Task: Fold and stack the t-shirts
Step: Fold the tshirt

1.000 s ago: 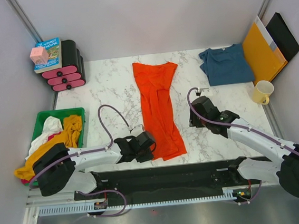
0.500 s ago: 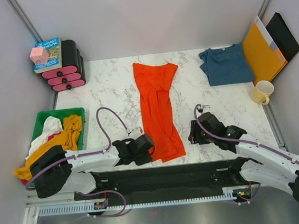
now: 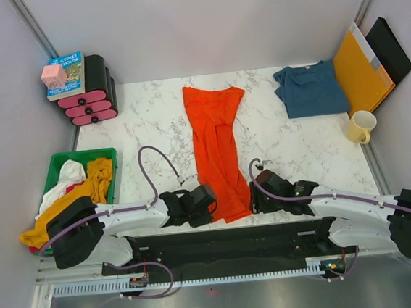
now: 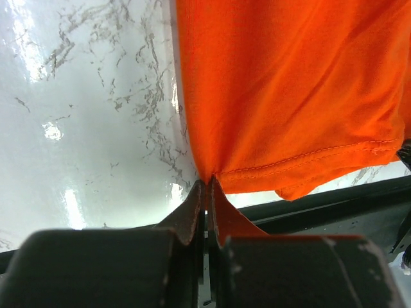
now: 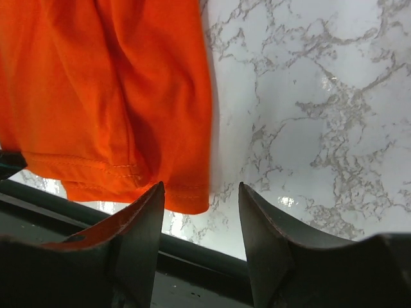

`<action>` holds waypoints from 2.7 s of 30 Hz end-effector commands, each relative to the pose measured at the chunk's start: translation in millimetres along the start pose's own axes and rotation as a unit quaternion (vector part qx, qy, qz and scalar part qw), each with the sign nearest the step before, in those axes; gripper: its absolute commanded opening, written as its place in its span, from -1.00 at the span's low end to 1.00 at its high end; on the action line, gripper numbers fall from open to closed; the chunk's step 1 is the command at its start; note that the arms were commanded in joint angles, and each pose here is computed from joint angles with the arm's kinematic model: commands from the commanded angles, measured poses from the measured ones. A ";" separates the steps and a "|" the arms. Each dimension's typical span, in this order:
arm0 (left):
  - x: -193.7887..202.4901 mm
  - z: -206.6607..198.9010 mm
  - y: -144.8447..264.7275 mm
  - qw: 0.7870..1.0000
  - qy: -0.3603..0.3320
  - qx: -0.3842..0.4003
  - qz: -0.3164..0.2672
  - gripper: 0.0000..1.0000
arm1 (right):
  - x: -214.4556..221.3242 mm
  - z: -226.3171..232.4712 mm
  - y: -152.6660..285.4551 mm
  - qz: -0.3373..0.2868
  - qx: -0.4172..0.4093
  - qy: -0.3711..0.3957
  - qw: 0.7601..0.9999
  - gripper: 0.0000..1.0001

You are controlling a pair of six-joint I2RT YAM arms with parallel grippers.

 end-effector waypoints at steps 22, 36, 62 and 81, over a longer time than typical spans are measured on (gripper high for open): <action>-3.9 9.4 9.1 0.999 -0.018 -0.029 -0.023 -0.96 | 39.0 -16.7 -19.6 0.036 0.019 -0.019 0.999 -0.31; -7.1 7.9 13.1 0.999 -0.021 -0.027 -0.032 -0.96 | 47.9 -12.7 -13.6 0.024 0.025 -0.018 0.999 -1.00; -45.9 -18.9 89.8 0.986 -0.048 0.003 -0.160 -0.96 | -22.5 67.8 43.2 -0.130 0.024 0.064 0.989 -1.00; -155.3 -22.9 73.6 0.971 -0.092 -0.055 -0.215 -0.96 | -146.6 85.1 8.6 -0.191 0.083 0.048 0.977 -1.00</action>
Point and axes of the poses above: each gripper's point midway between its finger pads, its own y axis back along the fingers, its own z axis along the line the jaws close on, x = y × z, the point moved 6 cm from there along y, back along the fingers, and after that the axes turned 6 degrees about -y, right-handed, at the moved point
